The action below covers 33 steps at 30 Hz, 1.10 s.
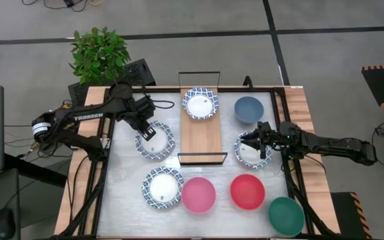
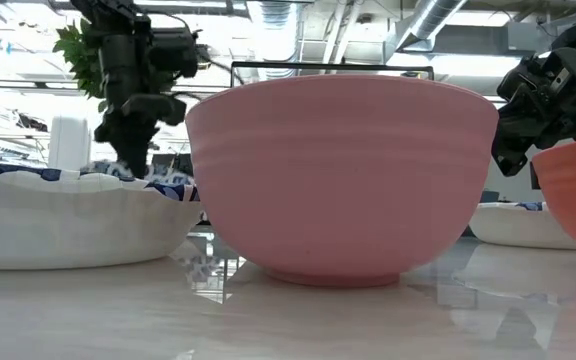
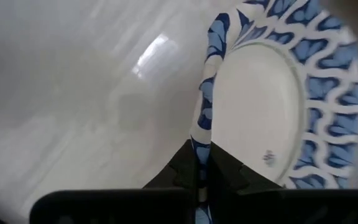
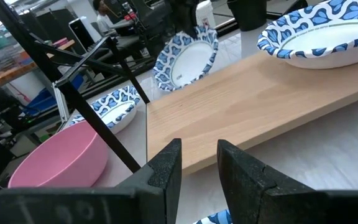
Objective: Place and stack bowls onto a shelf
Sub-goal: Stack the blue patterned bowl on top of the blue patterned bowl on the shelf
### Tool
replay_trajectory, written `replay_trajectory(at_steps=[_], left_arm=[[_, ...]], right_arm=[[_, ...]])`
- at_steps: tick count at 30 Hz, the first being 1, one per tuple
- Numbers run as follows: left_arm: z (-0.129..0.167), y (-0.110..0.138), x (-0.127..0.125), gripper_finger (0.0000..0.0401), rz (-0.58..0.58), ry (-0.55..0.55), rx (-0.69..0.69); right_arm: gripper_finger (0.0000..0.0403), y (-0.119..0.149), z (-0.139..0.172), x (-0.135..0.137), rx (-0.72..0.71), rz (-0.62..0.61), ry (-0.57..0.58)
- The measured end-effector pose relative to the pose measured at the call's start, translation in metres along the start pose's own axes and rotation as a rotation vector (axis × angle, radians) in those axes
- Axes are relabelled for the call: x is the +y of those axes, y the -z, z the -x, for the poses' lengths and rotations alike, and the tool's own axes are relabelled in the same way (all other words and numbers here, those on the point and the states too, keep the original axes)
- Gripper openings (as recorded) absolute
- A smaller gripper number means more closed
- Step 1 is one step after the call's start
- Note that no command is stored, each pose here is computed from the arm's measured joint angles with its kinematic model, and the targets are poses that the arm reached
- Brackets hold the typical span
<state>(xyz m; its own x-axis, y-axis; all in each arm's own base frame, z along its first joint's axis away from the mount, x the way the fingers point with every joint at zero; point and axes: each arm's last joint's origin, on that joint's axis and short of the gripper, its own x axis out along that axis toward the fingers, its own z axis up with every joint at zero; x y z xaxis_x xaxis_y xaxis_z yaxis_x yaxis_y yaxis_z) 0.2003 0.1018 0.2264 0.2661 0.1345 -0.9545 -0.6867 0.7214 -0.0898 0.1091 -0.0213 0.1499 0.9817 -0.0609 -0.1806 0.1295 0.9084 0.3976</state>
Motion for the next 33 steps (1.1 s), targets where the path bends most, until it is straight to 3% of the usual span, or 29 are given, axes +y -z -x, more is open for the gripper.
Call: replay_trajectory(at_steps=[13,17,24,30,33], left_arm=[[0.068,-0.026,-0.007,0.0002,-0.002,-0.004,-0.054],[0.091,-0.041,-0.012,0.0002,0.002,0.047,-0.181],[0.128,-0.076,-0.016,0.0002,0.069,0.169,-0.534],[0.130,-0.102,-0.002,0.0002,0.166,0.248,-0.665],[0.111,-0.116,0.010,0.0002,0.223,0.268,-0.620]], right_arm=[[0.0129,0.000,0.000,0.000,0.000,0.003,0.000],[0.0129,0.000,0.000,0.000,0.000,0.003,0.000],[0.0129,0.000,0.000,0.000,0.000,0.026,0.000],[0.0129,0.000,0.000,-0.001,-0.007,0.026,0.019],[0.0129,0.000,0.000,-0.001,-0.007,0.026,0.021]])
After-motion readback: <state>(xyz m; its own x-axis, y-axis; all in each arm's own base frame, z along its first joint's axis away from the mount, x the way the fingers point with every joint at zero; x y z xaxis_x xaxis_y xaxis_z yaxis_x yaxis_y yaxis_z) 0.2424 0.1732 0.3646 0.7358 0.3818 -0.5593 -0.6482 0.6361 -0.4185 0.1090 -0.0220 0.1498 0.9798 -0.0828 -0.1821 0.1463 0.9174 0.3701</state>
